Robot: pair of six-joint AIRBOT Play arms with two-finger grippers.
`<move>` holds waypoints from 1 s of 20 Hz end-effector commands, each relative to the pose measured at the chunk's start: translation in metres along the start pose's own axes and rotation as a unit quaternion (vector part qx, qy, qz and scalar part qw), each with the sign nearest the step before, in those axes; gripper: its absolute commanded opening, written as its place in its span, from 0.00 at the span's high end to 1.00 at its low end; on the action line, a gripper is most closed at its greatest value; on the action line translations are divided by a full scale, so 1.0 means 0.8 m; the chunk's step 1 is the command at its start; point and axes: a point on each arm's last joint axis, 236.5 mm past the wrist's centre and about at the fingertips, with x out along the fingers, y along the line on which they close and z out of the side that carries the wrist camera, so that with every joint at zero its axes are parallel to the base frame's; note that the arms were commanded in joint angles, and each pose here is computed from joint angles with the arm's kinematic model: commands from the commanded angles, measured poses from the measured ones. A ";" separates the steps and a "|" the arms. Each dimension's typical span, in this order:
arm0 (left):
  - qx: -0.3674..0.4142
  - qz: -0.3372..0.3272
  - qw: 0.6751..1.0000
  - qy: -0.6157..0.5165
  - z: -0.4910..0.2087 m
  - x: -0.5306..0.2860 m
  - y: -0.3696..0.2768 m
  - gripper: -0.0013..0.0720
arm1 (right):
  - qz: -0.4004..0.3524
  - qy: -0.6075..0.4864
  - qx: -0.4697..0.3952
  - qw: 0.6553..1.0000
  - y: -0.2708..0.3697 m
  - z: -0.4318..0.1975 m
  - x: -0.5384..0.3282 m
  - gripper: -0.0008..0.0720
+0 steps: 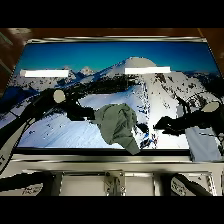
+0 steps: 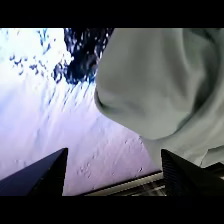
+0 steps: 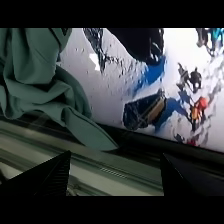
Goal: Fold the shirts.
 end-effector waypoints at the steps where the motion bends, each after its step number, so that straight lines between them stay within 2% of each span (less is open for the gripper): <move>1: -0.082 -0.060 0.995 0.002 -0.007 0.049 0.001 0.07 | 0.035 0.048 0.017 0.998 0.003 -0.005 0.030 0.06; 6: -0.121 -0.122 0.985 -0.030 0.029 0.082 -0.020 0.10 | 0.013 0.088 -0.030 0.996 0.022 -0.015 0.074 0.06; 8: -0.126 -0.123 0.984 -0.032 0.032 0.087 -0.019 0.55 | 0.007 0.116 -0.037 0.993 0.028 -0.025 0.094 0.06; 9: -0.116 -0.123 0.985 -0.037 0.035 0.086 -0.019 0.65 | 0.005 0.132 -0.038 0.991 0.031 -0.032 0.104 0.06; 10: -0.106 -0.123 0.986 -0.040 0.036 0.085 -0.019 0.67 | 0.006 0.147 -0.042 0.988 0.036 -0.039 0.114 0.06; 11: -0.102 -0.124 0.986 -0.042 0.038 0.084 -0.020 0.81 | 0.006 0.158 -0.049 0.986 0.042 -0.044 0.125 0.06; 13: -0.081 -0.126 0.988 -0.048 0.041 0.078 -0.024 0.92 | -0.007 0.162 -0.067 0.984 0.050 -0.048 0.146 0.06; 17: -0.056 -0.122 0.989 -0.066 0.046 0.060 -0.027 0.92 | -0.027 0.188 -0.077 0.979 0.056 -0.066 0.181 0.06; 18: -0.045 -0.119 0.989 -0.071 0.047 0.055 -0.028 0.92 | -0.028 0.200 -0.079 0.976 0.058 -0.073 0.188 0.09; 19: -0.033 -0.119 0.989 -0.076 0.047 0.049 -0.030 0.92 | -0.030 0.207 -0.086 0.974 0.060 -0.078 0.193 0.36; 20: -0.028 -0.121 0.989 -0.081 0.048 0.042 -0.033 0.92 | -0.032 0.207 -0.093 0.973 0.062 -0.080 0.195 0.71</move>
